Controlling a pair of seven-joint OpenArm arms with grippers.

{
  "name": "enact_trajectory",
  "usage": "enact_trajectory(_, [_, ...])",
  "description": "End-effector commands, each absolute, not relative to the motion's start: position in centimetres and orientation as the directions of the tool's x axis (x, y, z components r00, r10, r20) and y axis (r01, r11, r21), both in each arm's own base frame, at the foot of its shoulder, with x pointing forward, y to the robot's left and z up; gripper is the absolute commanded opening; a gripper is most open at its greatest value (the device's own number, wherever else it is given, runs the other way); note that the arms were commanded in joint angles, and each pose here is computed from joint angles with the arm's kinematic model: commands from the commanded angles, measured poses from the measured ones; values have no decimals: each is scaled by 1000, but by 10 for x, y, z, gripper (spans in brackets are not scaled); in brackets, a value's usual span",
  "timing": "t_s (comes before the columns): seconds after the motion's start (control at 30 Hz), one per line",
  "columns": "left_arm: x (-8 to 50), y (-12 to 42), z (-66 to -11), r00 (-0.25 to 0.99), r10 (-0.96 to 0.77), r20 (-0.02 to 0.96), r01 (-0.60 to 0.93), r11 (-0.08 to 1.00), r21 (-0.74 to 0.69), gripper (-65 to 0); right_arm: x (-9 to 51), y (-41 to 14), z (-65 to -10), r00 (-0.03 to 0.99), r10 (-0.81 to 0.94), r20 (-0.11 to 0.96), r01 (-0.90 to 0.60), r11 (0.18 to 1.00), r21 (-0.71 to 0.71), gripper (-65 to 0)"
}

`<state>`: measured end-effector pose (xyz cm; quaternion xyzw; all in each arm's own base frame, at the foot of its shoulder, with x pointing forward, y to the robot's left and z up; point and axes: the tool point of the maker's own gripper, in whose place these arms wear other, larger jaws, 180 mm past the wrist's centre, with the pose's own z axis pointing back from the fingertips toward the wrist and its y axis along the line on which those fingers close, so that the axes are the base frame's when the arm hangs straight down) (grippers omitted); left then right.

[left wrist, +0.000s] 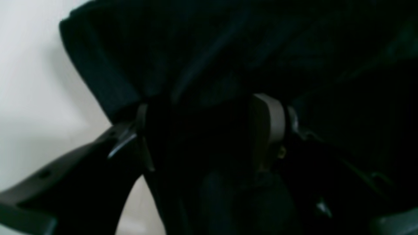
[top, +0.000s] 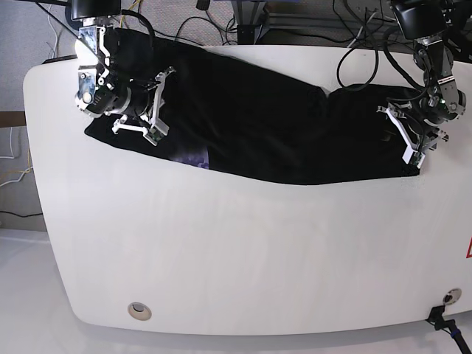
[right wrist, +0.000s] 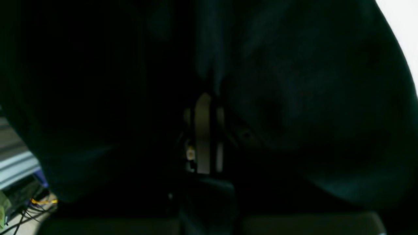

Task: Fold the T-shirt properly
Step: 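Drag the shirt end with the right gripper, smoothing it flat, then adjust the shirt end with the right gripper, holding it in place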

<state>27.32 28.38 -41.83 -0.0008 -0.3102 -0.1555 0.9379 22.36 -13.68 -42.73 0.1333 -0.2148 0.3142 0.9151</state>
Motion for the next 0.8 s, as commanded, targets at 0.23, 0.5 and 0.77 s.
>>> enact_trajectory(0.23, [266, 305, -417, 784, -336, 522, 300, 941, 155, -292, 254, -195, -446, 752, 584, 306, -602, 797, -42, -650])
enact_trajectory(0.5, [266, 314, -413, 783, -348, 515, 301, 937, 175, -292, 274, -176, -441, 666, 692, 279, -691, 713, -118, -650])
enact_trajectory(0.77, [276, 319, -396, 756, -376, 536, 307, 927, 216, -292, 288, -168, -414, 620, 714, 325, -700, 691, -183, -650])
